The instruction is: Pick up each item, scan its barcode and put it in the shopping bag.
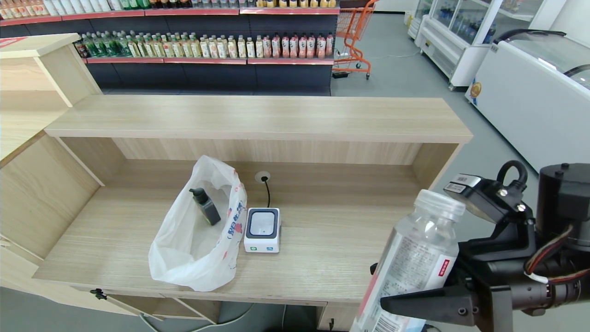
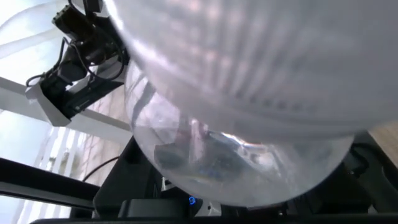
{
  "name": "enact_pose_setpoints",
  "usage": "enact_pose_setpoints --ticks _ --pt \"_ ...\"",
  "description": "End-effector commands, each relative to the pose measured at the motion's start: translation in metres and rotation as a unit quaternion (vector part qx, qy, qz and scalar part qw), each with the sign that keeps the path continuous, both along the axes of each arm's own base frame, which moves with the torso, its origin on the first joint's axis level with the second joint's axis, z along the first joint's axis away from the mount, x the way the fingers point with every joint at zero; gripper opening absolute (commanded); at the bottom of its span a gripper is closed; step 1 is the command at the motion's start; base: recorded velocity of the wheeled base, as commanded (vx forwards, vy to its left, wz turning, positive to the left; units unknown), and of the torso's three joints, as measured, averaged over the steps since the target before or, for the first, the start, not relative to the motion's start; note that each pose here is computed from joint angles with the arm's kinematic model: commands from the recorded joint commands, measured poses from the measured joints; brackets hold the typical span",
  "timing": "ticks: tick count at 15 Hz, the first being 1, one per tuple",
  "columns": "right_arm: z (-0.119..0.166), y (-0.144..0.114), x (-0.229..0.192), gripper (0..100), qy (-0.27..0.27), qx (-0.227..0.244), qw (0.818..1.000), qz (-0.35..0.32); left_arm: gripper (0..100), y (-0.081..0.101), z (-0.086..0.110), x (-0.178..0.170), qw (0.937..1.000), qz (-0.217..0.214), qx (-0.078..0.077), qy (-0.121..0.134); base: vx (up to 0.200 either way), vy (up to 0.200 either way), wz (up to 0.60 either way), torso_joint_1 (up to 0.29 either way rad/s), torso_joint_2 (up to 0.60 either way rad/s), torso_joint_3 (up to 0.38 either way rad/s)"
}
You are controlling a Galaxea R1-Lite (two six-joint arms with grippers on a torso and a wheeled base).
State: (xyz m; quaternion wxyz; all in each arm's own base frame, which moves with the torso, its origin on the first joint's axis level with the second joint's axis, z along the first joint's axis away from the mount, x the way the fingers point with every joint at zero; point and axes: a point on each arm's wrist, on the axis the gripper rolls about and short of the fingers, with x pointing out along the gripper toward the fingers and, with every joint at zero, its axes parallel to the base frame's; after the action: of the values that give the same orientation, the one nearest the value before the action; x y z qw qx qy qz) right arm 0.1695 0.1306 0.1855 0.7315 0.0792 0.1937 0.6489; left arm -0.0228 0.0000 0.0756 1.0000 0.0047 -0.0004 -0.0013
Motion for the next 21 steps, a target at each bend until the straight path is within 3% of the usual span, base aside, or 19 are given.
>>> enact_pose_setpoints --ticks 1,15,21 --pt "-0.0046 0.0028 0.0009 0 0.000 -0.006 1.000 0.007 100 0.0000 0.0000 0.0000 1.0000 0.000 0.000 0.000 0.000 0.000 0.00 0.000 0.00 0.000" --pt "-0.0056 0.0048 -0.0002 0 -0.021 -0.009 1.000 0.016 100 0.0000 0.0000 0.0000 1.0000 0.001 0.000 0.000 0.000 0.000 0.00 0.000 0.00 0.000" --pt "0.0007 -0.0004 -0.0042 0 -0.054 -0.003 0.999 0.011 100 0.0000 0.0000 0.0000 1.0000 0.001 0.000 0.000 0.000 0.000 0.00 0.000 0.00 0.000"
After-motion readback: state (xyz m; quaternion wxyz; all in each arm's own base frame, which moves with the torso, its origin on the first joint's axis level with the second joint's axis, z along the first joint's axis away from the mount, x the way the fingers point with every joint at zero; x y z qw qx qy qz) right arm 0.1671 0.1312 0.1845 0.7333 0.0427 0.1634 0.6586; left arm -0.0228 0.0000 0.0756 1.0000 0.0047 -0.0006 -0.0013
